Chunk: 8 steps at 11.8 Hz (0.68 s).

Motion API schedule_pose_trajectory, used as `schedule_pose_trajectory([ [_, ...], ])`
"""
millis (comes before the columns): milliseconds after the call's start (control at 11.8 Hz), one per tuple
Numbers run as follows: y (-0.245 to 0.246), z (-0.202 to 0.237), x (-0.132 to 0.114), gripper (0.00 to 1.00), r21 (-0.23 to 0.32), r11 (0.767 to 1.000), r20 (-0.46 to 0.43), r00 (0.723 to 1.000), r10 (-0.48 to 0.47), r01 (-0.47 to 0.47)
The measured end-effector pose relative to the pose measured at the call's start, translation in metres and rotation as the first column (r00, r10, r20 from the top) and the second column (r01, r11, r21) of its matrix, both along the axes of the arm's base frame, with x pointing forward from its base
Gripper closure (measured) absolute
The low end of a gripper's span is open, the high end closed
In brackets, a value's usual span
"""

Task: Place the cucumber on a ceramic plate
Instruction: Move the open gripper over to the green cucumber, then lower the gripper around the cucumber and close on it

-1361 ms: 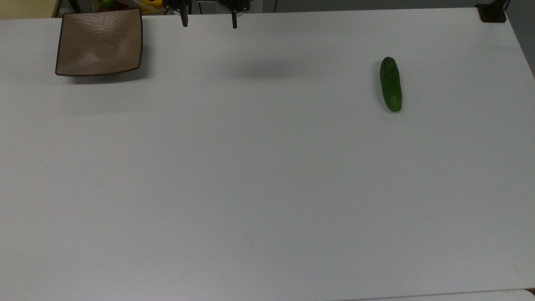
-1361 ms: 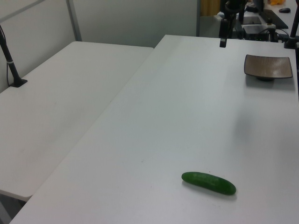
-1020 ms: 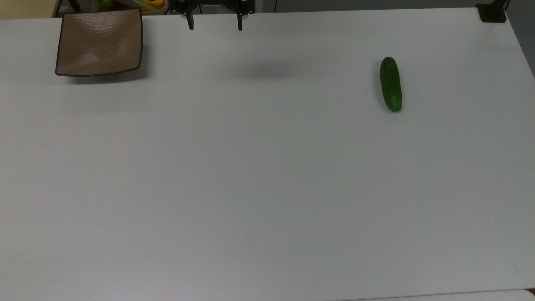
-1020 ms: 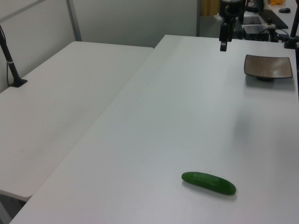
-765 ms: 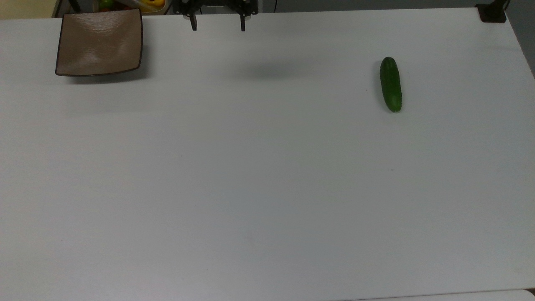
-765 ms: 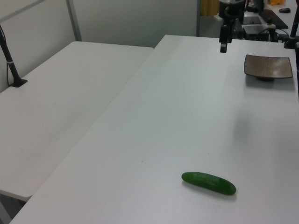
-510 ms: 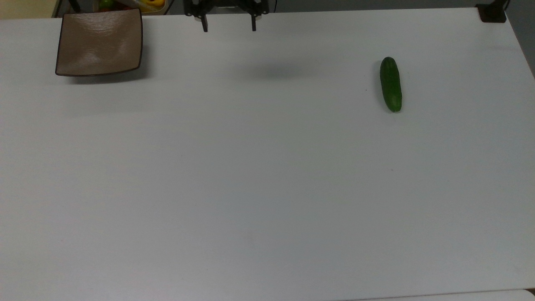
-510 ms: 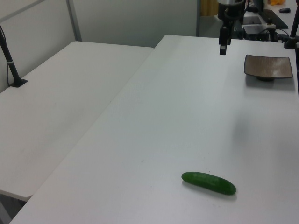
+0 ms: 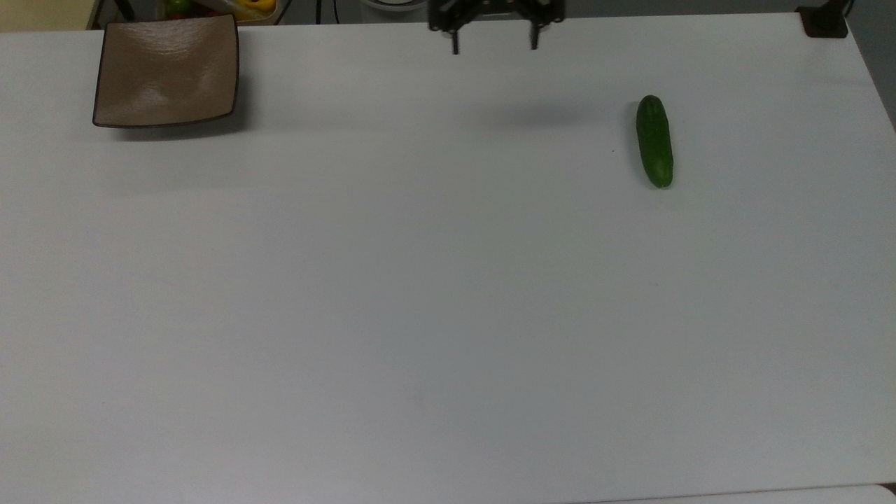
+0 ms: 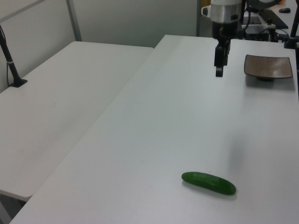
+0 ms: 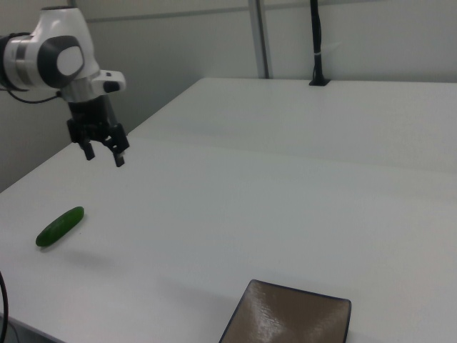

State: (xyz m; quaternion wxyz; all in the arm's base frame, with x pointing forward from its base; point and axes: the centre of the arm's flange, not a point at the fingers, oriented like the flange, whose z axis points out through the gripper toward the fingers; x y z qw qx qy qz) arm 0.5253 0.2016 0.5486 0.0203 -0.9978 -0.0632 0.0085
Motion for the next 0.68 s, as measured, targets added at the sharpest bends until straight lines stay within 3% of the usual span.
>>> schedule_pose_trajectory([
  [170, 0.050, -0.005, -0.011, 0.00, 0.021, 1.000, 0.032, 0.999, -0.015, 0.014],
  [425, 0.133, -0.048, -0.023, 0.00, 0.059, 0.997, 0.045, 0.998, -0.041, 0.039],
  [680, 0.177, -0.094, -0.028, 0.00, 0.070, 0.997, 0.026, 0.999, -0.041, 0.039],
])
